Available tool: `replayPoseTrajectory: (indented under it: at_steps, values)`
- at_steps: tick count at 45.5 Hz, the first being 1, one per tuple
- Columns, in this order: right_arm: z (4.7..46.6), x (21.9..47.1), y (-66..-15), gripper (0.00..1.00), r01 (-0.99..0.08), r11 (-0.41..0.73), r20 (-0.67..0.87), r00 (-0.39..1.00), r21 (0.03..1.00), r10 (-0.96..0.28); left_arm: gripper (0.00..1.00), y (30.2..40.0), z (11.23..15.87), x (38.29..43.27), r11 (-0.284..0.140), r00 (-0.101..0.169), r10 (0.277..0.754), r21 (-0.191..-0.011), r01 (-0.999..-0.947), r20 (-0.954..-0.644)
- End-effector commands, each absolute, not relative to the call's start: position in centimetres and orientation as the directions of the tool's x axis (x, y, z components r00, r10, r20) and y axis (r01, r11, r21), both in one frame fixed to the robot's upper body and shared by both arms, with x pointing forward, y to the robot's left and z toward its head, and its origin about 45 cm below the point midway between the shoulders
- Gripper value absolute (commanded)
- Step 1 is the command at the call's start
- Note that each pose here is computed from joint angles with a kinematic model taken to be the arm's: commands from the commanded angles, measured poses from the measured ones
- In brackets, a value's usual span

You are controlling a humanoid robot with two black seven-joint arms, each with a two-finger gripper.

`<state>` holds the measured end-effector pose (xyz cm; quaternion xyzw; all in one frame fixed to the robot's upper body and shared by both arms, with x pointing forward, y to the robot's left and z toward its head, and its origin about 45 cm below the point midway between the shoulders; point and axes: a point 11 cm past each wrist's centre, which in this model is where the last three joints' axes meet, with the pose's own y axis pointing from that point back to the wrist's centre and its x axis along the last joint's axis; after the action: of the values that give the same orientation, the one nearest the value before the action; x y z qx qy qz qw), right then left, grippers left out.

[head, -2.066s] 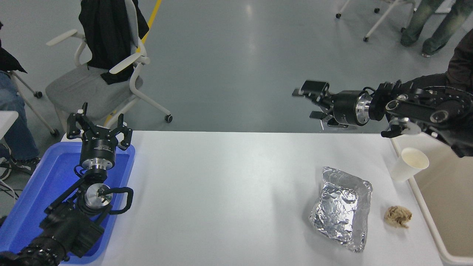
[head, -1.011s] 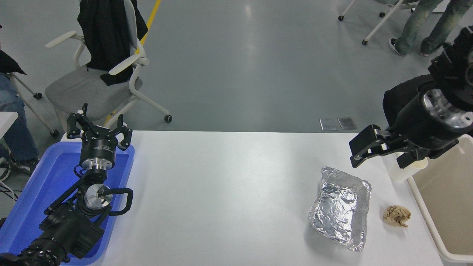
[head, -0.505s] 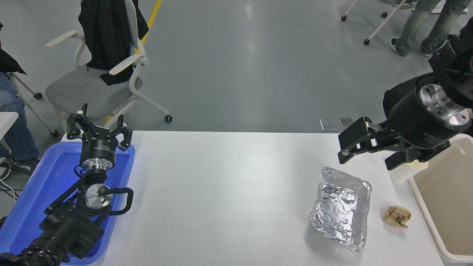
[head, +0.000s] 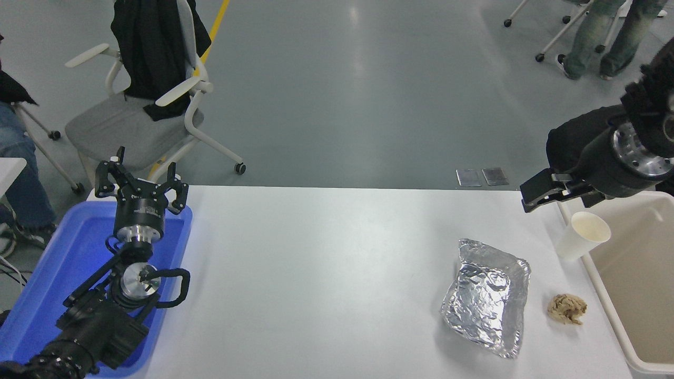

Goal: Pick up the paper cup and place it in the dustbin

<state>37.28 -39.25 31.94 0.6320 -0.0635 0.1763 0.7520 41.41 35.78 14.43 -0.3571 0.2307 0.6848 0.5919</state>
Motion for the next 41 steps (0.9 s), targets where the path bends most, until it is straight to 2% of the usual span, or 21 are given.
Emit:
replayPoseTrajectory:
  at_steps: [1,11,20,41]
  values:
    - [28.7,38.1,-48.6,1.00,-0.404,0.291,0.351,0.911,0.867,0.216,0.99,35.76,14.48,41.45,-0.192,-0.043,0.646,-0.108,-0.9754,-0.762]
    - [24.6,39.5,-51.9,1.00,-0.468,0.316,0.436,0.884,0.826,0.170,0.99,35.77,14.42,41.40,-0.193,-0.044,0.646,-0.106,-0.9755,-0.762]
    - [21.9,39.5,-54.2,1.00,-0.509,0.351,0.503,0.857,0.786,0.116,0.99,35.76,14.48,41.45,-0.192,-0.043,0.646,-0.108,-0.9754,-0.762]
    - [15.6,38.3,-53.8,1.00,-0.554,0.339,0.584,0.812,0.760,0.019,0.99,35.77,14.48,41.45,-0.193,-0.044,0.645,-0.108,-0.9752,-0.763]
